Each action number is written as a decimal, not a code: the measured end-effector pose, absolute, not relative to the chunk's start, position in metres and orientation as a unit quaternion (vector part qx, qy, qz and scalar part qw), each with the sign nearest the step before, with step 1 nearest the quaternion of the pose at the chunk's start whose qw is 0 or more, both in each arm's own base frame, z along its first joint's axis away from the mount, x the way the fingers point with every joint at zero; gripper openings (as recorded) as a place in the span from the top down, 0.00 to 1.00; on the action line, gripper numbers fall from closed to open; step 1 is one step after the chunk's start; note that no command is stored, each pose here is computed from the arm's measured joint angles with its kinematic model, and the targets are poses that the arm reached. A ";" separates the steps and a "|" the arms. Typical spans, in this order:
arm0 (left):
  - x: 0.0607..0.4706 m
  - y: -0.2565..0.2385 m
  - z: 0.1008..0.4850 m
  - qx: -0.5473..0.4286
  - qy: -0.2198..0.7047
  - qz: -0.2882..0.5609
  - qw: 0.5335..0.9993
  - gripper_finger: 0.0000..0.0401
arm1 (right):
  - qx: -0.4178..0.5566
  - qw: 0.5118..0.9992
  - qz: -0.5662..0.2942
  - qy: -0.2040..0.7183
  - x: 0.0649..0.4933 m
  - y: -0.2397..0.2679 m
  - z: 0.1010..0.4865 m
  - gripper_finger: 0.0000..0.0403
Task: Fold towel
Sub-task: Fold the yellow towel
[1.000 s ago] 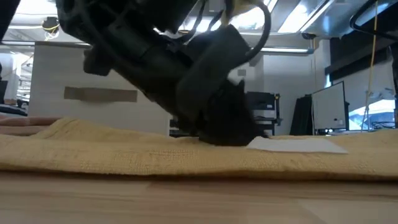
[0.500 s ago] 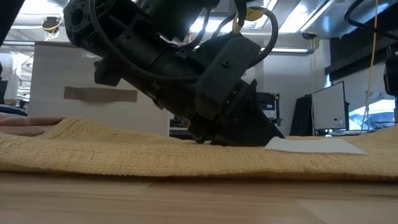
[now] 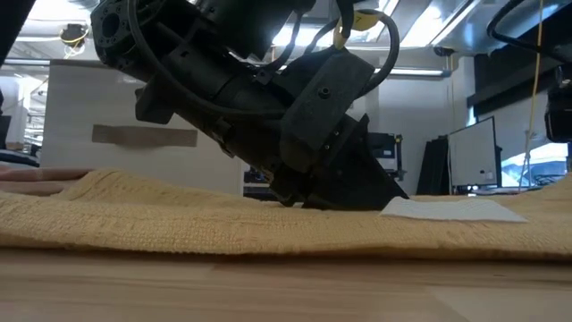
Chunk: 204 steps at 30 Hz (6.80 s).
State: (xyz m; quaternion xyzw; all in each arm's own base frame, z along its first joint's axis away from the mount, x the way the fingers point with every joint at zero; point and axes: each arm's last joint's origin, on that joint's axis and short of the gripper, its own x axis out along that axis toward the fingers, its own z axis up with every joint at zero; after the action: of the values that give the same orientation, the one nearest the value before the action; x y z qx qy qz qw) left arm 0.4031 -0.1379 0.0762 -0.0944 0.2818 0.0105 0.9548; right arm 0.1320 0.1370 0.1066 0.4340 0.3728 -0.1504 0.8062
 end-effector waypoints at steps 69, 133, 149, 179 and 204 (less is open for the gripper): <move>0.379 -0.142 0.162 -0.069 0.404 0.011 0.912 0.67 | 0.454 0.859 -0.083 0.221 0.242 0.118 0.169 0.93; 0.327 -0.179 0.144 -0.081 0.479 0.112 0.867 0.67 | 0.449 0.841 -0.060 0.294 0.339 0.116 0.143 0.93; 0.305 -0.199 0.200 -0.101 0.502 0.108 0.852 0.67 | 0.466 0.831 -0.043 0.301 0.347 0.120 0.155 0.64; 0.274 -0.206 0.237 -0.061 0.375 0.181 0.907 0.67 | 0.360 0.880 0.064 0.303 0.377 0.137 0.189 0.63; 0.323 -0.153 0.161 -0.078 0.426 0.206 0.878 0.67 | -0.062 0.942 0.019 0.329 0.313 0.199 0.159 0.63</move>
State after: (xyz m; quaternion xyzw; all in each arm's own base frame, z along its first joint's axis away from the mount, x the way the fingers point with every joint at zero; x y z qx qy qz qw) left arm 0.3229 -0.1526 0.1608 -0.0776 0.4257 0.2057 0.8777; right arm 0.3132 0.1990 0.1592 -0.0624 0.3292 0.0193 0.9420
